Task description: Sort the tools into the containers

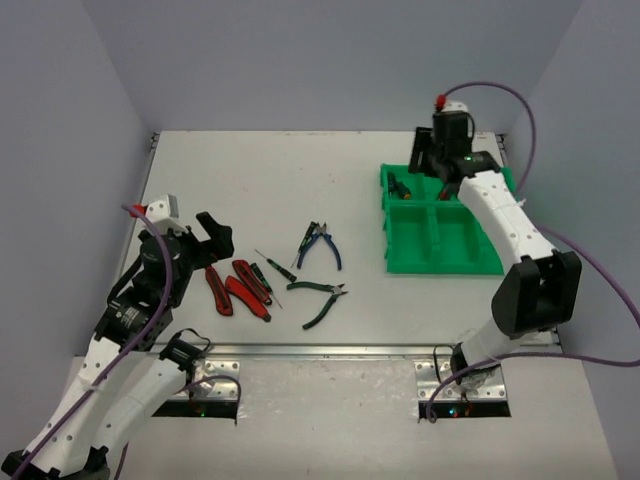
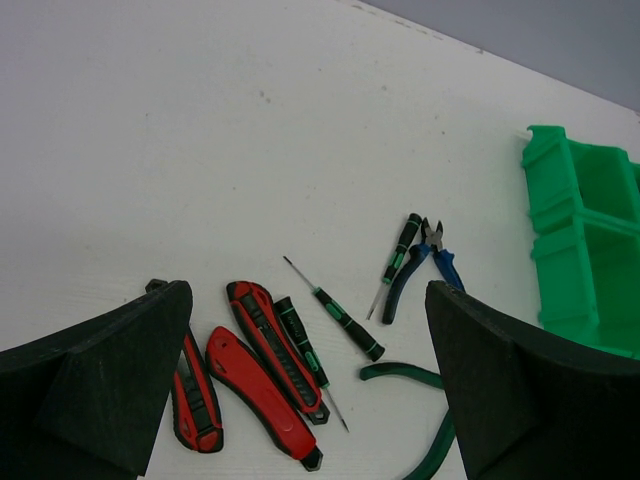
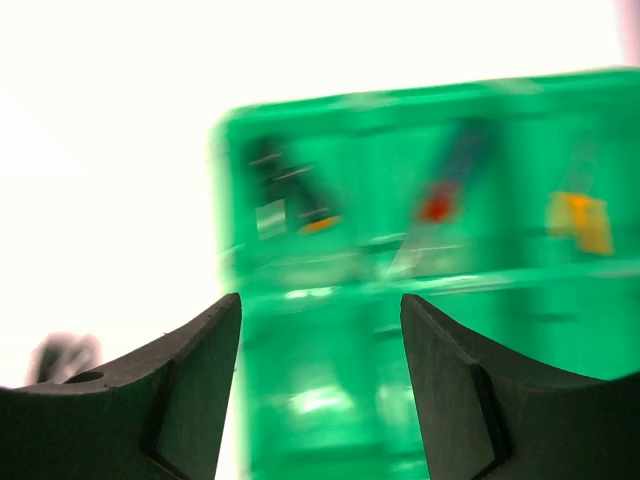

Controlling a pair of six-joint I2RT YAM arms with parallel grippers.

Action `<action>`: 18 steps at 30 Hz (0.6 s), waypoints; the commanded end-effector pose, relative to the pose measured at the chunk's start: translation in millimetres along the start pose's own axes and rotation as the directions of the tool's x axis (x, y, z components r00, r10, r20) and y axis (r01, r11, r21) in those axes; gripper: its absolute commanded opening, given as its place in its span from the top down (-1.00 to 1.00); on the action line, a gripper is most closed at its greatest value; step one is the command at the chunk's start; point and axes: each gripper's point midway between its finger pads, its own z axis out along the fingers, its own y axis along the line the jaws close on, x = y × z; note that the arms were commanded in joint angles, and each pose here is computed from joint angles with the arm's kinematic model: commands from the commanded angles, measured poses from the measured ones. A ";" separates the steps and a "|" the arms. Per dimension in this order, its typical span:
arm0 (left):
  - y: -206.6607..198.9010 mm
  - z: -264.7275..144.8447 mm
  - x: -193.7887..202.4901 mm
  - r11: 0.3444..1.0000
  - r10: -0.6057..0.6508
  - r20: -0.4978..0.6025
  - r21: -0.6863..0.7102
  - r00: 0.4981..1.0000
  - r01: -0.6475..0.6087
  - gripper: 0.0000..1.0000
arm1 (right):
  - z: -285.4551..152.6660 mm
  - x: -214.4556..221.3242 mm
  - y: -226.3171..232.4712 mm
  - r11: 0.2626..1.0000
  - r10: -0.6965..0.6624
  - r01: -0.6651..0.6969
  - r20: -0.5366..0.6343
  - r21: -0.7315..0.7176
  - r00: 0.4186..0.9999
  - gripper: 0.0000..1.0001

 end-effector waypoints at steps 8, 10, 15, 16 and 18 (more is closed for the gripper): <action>1.2 9.3 -5.1 0.999 0.004 0.012 -0.031 1.000 -0.004 -1.00 | -71.7 160.6 213.3 0.858 -0.294 0.252 -0.028 -0.448 0.955 -0.65; 1.7 10.3 -4.9 0.999 0.005 0.009 -0.036 1.000 -0.004 -1.00 | -70.8 182.6 226.5 0.847 -0.349 0.294 -0.045 -0.443 0.936 -0.68; 4.0 12.4 -4.6 0.999 0.004 0.006 -0.044 1.000 -0.004 -1.00 | -82.5 222.3 257.6 0.823 -0.423 0.363 -0.045 -0.436 0.905 -0.98; 4.5 12.6 -4.7 0.999 0.004 0.005 -0.045 1.000 -0.003 -1.00 | -84.1 226.2 261.2 0.825 -0.419 0.360 -0.045 -0.435 0.907 -0.98; 4.4 13.0 -4.8 0.999 0.003 0.005 -0.043 1.000 -0.003 -1.00 | -84.6 228.7 263.1 0.831 -0.413 0.355 -0.047 -0.428 0.909 -0.98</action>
